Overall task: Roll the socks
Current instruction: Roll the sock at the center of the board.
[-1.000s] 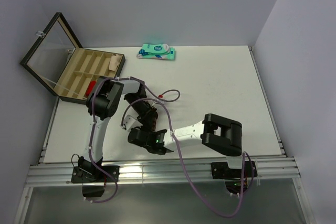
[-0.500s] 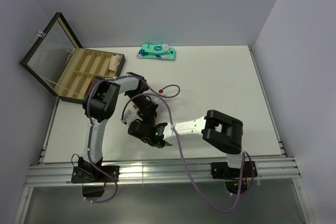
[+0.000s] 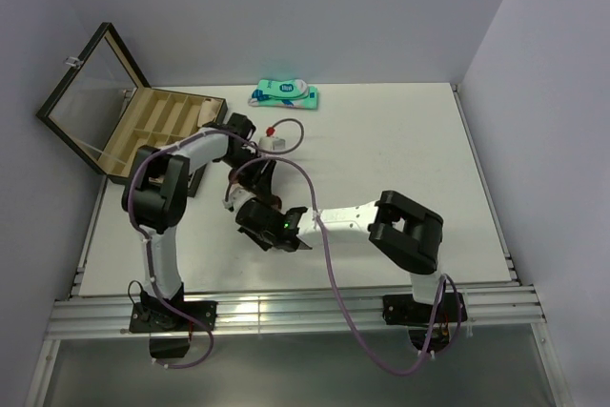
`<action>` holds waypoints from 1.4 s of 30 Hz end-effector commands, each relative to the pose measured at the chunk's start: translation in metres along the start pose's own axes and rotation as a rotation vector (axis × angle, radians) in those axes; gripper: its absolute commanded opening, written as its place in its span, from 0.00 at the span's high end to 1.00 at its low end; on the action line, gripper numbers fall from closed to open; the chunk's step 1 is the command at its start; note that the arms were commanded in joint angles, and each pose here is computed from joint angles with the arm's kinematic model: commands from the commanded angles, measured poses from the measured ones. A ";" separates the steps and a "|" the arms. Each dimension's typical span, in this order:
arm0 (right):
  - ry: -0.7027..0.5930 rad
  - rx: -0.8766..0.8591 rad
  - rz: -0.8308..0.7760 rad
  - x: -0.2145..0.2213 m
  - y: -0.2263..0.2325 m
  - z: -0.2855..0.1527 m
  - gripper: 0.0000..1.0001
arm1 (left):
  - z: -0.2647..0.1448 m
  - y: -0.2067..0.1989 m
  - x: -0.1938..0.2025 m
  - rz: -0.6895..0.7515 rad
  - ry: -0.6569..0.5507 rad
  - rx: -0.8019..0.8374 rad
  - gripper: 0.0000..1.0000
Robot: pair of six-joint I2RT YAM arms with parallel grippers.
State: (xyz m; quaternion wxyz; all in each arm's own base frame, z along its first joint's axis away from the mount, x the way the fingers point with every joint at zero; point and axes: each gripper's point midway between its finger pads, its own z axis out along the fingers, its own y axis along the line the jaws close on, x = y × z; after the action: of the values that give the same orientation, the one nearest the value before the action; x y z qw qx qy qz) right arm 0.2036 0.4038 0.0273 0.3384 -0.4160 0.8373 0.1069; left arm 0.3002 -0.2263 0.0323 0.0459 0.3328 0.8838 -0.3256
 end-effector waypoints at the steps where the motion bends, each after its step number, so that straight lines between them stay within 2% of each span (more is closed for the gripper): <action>1: 0.172 -0.039 0.020 0.041 -0.003 0.007 1.00 | -0.039 0.024 -0.044 -0.004 -0.207 -0.171 0.56; 6: 0.217 -0.120 0.082 0.037 -0.005 0.009 1.00 | -0.085 0.040 -0.066 -0.017 -0.358 -0.306 0.57; 9: 0.253 -0.135 0.094 0.035 -0.013 0.012 1.00 | -0.106 0.044 -0.070 -0.020 -0.406 -0.399 0.58; 14: 0.330 -0.311 0.167 0.037 -0.006 0.011 1.00 | -0.128 0.050 -0.067 -0.019 -0.483 -0.512 0.62; 19: 0.417 -0.467 0.257 0.047 -0.014 0.003 1.00 | -0.163 0.029 -0.061 0.051 -0.618 -0.550 0.63; 21: 0.445 -0.499 0.293 0.049 -0.016 0.003 1.00 | -0.183 0.012 -0.065 0.132 -0.691 -0.558 0.62; 23: 0.492 -0.533 0.344 0.054 -0.021 0.001 1.00 | -0.184 -0.001 -0.062 0.185 -0.708 -0.530 0.61; 26: 0.570 -0.572 0.386 0.067 -0.022 0.001 0.99 | -0.178 -0.025 -0.054 0.330 -0.666 -0.458 0.61; 28: 0.635 -0.584 0.424 0.077 -0.020 0.001 0.99 | -0.160 -0.030 -0.037 0.429 -0.571 -0.442 0.64; 29: 0.643 -0.590 0.439 0.075 -0.020 0.001 0.99 | -0.152 -0.030 -0.031 0.451 -0.547 -0.452 0.63; 30: 0.652 -0.610 0.463 0.075 -0.019 0.001 0.99 | -0.144 -0.040 -0.026 0.546 -0.517 -0.450 0.62; 34: 0.683 -0.664 0.533 0.073 -0.012 -0.005 1.00 | -0.093 -0.056 0.020 0.710 -0.386 -0.426 0.60; 37: 0.680 -0.697 0.578 0.065 -0.007 -0.008 1.00 | -0.073 -0.070 0.044 0.806 -0.335 -0.404 0.58; 42: 0.669 -0.748 0.641 0.049 -0.001 -0.006 1.00 | -0.060 -0.088 0.062 0.927 -0.341 -0.407 0.53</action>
State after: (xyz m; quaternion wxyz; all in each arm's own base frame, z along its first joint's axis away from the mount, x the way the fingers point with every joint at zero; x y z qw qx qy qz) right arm 0.1921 0.3826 0.0243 -0.1146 -0.2768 0.8683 0.3954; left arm 0.2024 -0.1983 0.0950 0.3482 0.5893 0.7096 -0.1670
